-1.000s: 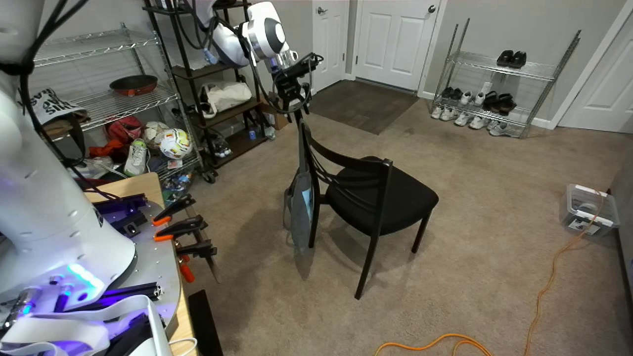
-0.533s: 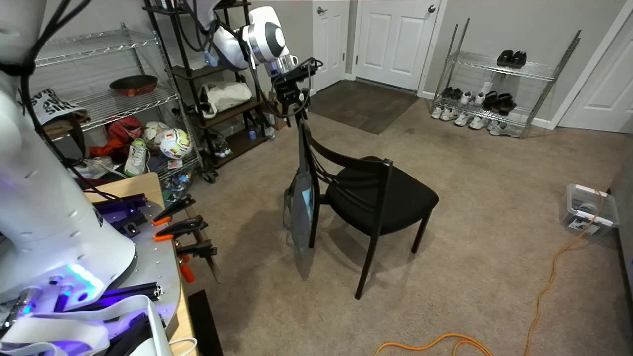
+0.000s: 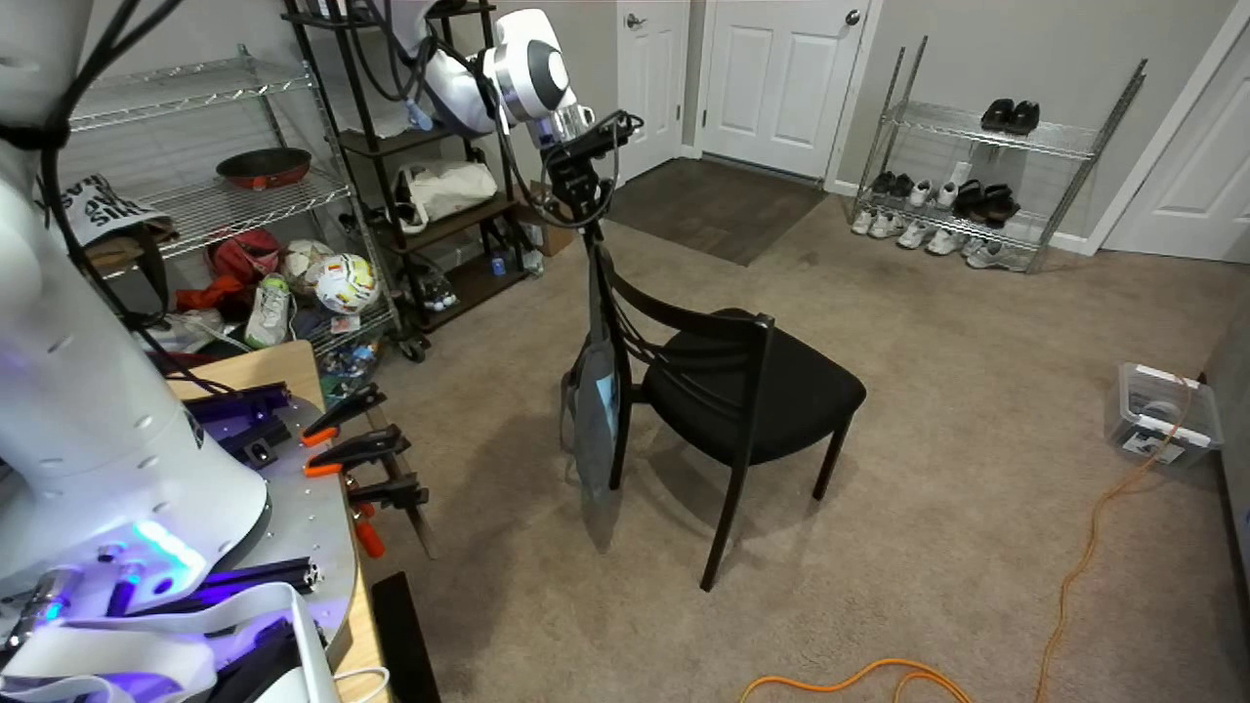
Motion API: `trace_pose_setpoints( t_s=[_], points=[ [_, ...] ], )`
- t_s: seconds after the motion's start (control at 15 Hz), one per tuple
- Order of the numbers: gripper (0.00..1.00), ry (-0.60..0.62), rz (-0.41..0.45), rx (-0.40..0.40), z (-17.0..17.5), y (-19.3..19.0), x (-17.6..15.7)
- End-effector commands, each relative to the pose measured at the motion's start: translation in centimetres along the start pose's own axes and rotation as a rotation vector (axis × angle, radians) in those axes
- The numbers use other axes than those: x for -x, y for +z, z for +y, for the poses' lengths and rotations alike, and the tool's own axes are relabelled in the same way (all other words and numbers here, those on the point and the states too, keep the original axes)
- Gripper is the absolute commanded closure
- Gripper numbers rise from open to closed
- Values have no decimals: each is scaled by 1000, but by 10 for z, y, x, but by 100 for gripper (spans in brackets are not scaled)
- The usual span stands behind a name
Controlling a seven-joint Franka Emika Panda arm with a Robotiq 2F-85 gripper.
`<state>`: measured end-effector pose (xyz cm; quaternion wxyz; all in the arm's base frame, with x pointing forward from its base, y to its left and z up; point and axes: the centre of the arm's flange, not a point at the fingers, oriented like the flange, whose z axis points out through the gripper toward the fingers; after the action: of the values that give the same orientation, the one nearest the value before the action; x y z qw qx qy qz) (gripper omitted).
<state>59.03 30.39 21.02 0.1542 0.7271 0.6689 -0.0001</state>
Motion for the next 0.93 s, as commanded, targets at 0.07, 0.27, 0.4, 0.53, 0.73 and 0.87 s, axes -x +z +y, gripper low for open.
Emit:
trace_pose_setpoints(
  t_s=[0.07,0.27,0.4,0.53,0.73,0.87],
  points=[
    [100,-12,17,4,-6,-15,7],
    [99,-15,31,31,-7,-28,8],
    [99,-17,46,66,-7,-42,8],
    [99,-19,69,104,-5,-58,8],
    [99,-24,105,158,1,-82,5],
    [99,-33,121,178,3,-92,1]
  ],
)
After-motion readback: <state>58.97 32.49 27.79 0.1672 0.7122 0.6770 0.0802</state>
